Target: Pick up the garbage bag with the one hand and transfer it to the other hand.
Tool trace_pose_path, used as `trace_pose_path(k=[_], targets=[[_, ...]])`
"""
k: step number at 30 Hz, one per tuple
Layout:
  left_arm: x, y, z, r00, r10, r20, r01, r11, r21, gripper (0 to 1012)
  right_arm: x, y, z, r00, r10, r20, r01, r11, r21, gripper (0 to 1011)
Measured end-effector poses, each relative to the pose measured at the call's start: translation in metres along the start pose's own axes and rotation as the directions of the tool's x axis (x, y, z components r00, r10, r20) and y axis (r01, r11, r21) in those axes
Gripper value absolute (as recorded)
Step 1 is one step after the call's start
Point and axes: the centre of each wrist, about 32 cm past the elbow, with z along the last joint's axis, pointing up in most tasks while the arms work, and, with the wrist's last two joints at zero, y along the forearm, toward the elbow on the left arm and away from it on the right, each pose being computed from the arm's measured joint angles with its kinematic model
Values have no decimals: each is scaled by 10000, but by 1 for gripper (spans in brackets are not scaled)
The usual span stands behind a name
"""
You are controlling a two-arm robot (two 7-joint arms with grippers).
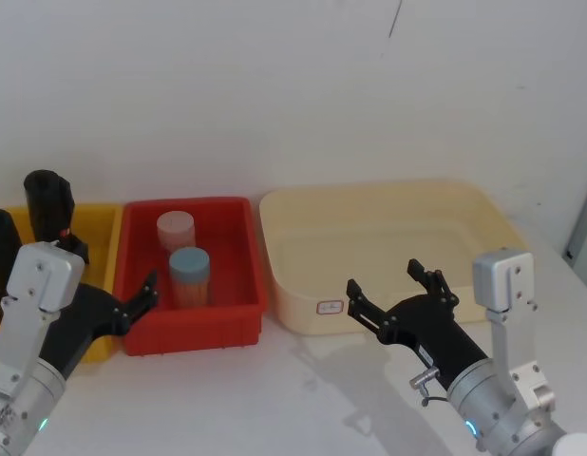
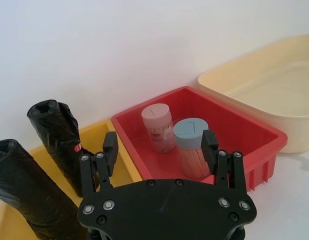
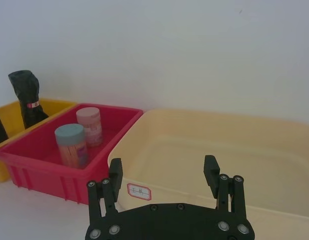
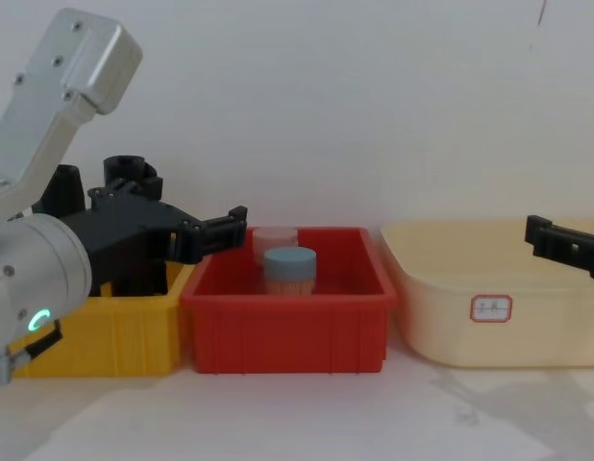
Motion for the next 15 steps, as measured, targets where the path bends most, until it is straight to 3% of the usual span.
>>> trace_pose_path(k=[15], targets=[[0,0,0,10000,0,0,0,10000,-1,1000,0,0,0,10000,0,-1,0,10000,-1,1001]])
